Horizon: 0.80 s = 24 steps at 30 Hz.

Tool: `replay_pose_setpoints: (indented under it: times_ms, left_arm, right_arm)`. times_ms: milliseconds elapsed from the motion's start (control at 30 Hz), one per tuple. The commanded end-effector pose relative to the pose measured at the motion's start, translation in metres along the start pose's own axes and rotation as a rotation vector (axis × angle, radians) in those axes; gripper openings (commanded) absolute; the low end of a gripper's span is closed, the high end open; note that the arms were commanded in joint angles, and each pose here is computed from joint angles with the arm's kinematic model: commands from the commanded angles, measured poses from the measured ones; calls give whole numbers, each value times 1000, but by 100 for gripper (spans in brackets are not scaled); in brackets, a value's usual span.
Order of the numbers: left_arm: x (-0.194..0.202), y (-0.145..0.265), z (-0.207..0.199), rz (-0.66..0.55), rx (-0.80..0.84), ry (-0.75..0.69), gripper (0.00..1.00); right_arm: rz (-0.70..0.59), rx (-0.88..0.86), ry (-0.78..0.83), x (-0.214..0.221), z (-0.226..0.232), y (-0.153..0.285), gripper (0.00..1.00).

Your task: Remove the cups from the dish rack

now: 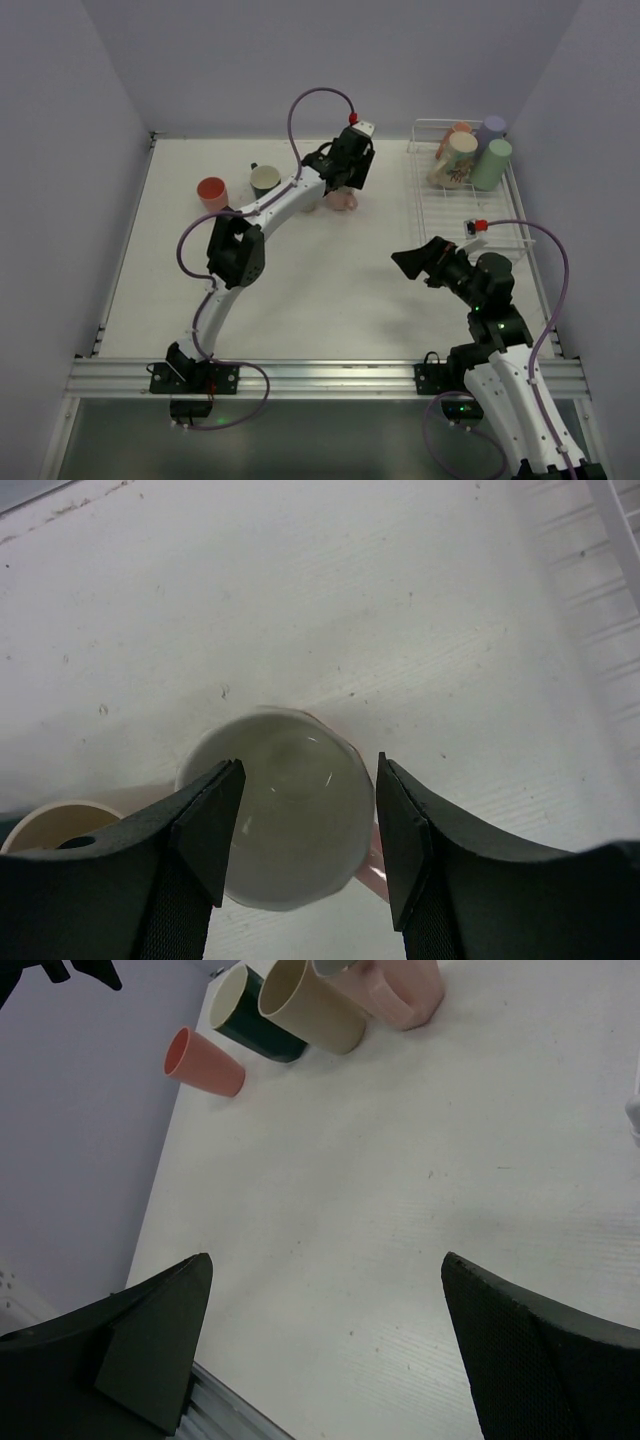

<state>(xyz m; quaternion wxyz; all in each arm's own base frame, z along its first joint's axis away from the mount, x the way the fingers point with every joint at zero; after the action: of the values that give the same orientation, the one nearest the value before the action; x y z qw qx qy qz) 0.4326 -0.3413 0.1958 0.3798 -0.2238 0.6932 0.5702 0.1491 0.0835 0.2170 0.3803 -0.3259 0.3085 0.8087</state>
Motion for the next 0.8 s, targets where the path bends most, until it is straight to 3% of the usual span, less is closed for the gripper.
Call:
replay_pose_setpoints:
  times_ms: [0,333,367,467,633,767]
  left_arm:
    - [-18,-2,6,-67,5,12,62]
    - [-23,7,5,-83,36,21,63]
    - [-28,11,4,-95,48,26,64]
    - [-51,34,1,-156,98,52,82]
    - [-103,111,-7,-305,282,115,99]
    - [-130,189,-13,-429,446,135,100]
  right_arm:
    - [-57,-28,25,-17,10,0,99]
    - [-74,-26,31,-21,12,0,99]
    - [-75,-21,30,-22,12,0,99]
    - [-95,-22,44,-31,18,3,99]
    - [-158,6,68,-51,29,12,99]
    - [-223,70,86,-76,38,16,93]
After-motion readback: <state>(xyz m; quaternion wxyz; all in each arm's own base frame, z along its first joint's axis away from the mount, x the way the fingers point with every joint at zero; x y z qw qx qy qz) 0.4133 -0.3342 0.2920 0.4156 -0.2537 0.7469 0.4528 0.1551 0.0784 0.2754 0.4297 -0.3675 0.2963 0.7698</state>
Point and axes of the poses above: each gripper's point midway between its finger pads, its own y axis back along the fingers, its own z axis along the line the jaws close on, x = y × z, the point moved 9 cm from there along y, back along the fingers, and after that the axes turned 8 degrees about y, right-handed, at the moved point
